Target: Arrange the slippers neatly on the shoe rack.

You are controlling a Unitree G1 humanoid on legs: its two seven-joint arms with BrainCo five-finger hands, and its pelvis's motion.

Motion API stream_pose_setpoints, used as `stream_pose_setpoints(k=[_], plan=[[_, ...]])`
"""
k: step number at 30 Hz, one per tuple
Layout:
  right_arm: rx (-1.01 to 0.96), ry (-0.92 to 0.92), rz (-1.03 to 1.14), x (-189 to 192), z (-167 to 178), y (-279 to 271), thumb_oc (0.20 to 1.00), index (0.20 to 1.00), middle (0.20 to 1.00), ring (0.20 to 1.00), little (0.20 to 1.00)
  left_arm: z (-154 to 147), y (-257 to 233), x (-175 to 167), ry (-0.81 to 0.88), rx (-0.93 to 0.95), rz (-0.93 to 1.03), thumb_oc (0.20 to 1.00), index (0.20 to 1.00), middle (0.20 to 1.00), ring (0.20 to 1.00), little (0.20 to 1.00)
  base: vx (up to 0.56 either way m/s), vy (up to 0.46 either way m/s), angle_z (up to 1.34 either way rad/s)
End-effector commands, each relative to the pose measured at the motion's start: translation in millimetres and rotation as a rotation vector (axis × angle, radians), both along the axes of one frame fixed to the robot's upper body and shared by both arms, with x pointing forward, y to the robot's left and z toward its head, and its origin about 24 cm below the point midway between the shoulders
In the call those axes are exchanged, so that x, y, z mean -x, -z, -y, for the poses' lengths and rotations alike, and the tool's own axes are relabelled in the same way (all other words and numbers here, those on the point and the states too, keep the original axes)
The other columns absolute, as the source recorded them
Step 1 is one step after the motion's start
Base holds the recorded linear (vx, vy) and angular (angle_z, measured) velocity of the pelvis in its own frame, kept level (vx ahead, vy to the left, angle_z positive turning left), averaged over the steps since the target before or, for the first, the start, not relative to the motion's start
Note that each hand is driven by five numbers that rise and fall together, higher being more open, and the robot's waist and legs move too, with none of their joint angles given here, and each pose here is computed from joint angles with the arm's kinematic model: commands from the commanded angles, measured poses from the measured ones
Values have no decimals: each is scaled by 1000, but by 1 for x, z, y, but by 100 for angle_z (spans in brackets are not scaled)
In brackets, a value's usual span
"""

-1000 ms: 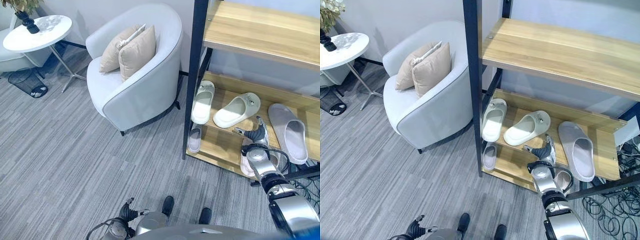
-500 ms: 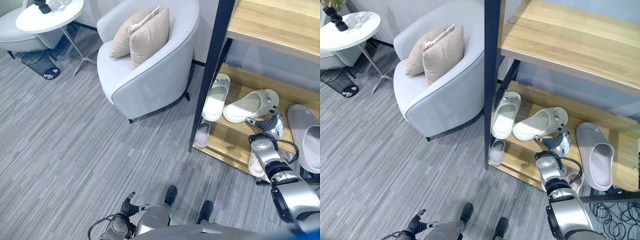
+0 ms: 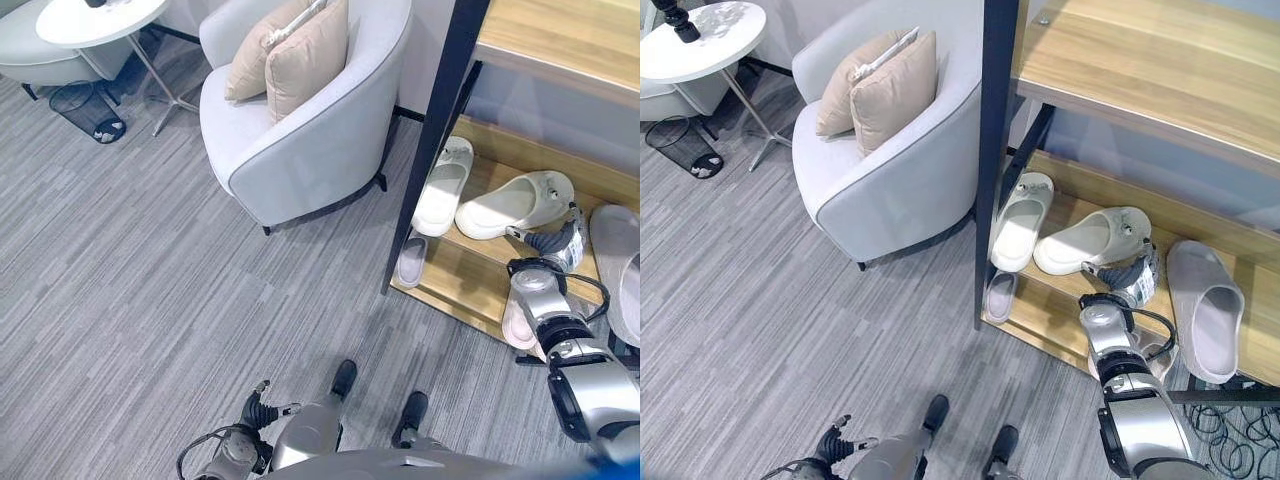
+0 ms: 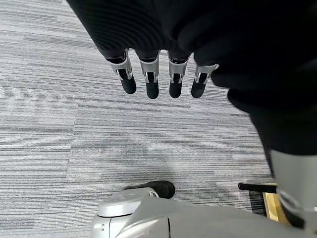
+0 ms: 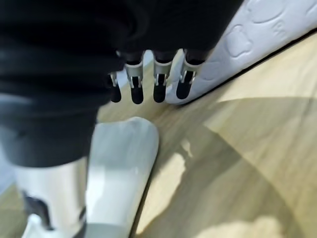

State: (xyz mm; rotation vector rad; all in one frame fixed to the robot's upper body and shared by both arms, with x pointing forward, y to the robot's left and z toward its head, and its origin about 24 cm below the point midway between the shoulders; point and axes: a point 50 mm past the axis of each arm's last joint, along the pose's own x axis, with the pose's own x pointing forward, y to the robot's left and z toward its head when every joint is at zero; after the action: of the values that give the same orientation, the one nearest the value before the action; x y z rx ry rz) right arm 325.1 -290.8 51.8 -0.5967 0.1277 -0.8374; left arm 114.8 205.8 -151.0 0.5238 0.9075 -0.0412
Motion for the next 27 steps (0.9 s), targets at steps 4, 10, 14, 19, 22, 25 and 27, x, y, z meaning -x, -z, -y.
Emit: stream_pose_setpoints(k=[4, 10, 14, 19, 22, 25, 27], plan=[[66, 99, 208, -1, 23, -46, 1000, 1000, 1000, 1000, 1000, 34, 10, 11, 85, 41, -67, 1000, 1000, 1000, 1000, 1000, 8, -6, 3], [-25, 110, 235, 0, 17, -39, 1000, 1000, 1000, 1000, 1000, 28, 10, 15, 58, 32, -78, 1000, 1000, 1000, 1000, 1000, 29, -11, 7], [-68, 81, 262, -4, 10, -40, 1000, 1000, 1000, 1000, 1000, 29, 12, 18, 55, 35, -93, 1000, 1000, 1000, 1000, 1000, 16, -3, 0], [-112, -31, 244, -15, -3, -44, 1000, 1000, 1000, 1000, 1000, 28, 13, 19, 49, 37, -116, 1000, 1000, 1000, 1000, 1000, 0, 0, 0], [-119, -47, 235, -16, -6, -43, 1000, 1000, 1000, 1000, 1000, 27, 13, 19, 36, 38, -117, 1000, 1000, 1000, 1000, 1000, 0, 0, 0], [-100, -76, 186, -15, -8, -37, 1000, 1000, 1000, 1000, 1000, 26, 13, 19, 28, 37, -119, 1000, 1000, 1000, 1000, 1000, 0, 0, 0], [-94, -68, 177, -15, -9, -35, 1000, 1000, 1000, 1000, 1000, 27, 12, 17, 28, 39, -111, 1000, 1000, 1000, 1000, 1000, 0, 0, 0]])
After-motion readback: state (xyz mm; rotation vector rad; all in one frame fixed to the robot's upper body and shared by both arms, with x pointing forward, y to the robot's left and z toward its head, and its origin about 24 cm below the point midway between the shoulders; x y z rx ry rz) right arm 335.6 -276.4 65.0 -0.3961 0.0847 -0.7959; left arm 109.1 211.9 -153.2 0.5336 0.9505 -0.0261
